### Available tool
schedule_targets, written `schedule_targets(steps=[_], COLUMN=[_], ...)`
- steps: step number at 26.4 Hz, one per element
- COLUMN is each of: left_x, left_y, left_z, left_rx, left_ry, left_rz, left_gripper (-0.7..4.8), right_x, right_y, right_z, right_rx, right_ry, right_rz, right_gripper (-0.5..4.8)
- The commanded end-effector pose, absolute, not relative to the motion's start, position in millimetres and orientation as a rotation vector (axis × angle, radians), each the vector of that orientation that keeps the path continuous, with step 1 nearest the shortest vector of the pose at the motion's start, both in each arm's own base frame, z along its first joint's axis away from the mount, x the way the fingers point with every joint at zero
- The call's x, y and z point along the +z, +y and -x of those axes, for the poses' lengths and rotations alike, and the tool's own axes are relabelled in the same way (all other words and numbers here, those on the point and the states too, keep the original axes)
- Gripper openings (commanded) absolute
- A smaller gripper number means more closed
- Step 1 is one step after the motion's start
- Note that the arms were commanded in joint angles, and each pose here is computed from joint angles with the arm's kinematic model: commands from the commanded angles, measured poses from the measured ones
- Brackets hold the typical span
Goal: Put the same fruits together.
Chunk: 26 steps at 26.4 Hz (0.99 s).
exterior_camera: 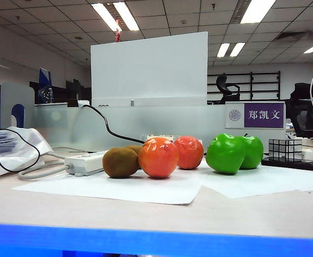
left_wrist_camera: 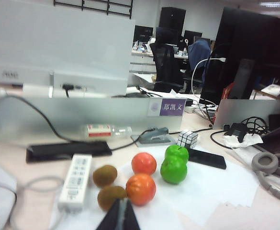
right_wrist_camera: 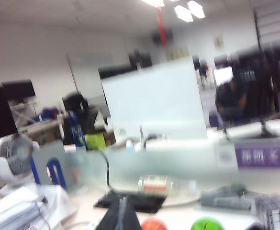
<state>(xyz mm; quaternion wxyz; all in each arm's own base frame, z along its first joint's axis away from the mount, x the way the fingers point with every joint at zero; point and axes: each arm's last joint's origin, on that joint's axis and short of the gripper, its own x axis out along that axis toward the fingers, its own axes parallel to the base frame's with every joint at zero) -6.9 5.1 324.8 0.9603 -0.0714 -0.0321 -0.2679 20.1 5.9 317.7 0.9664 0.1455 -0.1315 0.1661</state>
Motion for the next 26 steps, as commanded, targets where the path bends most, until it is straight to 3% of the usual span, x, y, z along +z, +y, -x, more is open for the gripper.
schedule_targets(steps=[1, 12, 21, 26], left_x=[311.4, 245.7, 197.9, 176.0], left_y=[-4.6, -29.9, -44.3, -51.6], left_z=[-7.9, -52.9, -72.7, -76.8], left_rx=[-0.556, -0.462, -0.515, -0.653], left_ry=[-0.054, 0.058, 0.109, 0.118], left_rz=[0.182, 0.204, 0.246, 0.166], left_gripper=[-0.06, -0.06, -0.06, -0.06], right_x=[309.5, 235.1, 206.1, 193.2], right_y=[8.9, 24.2, 28.8, 30.3], right_z=[-28.4, -69.4, -82.3, -86.2], right_rx=[0.342, 0.32, 0.319, 0.312], right_ry=[-0.274, -0.041, -0.048, -0.056], right_rz=[-0.323, -0.412, -0.409, -0.26], right_gripper=[-0.02, -0.02, -0.02, -0.02])
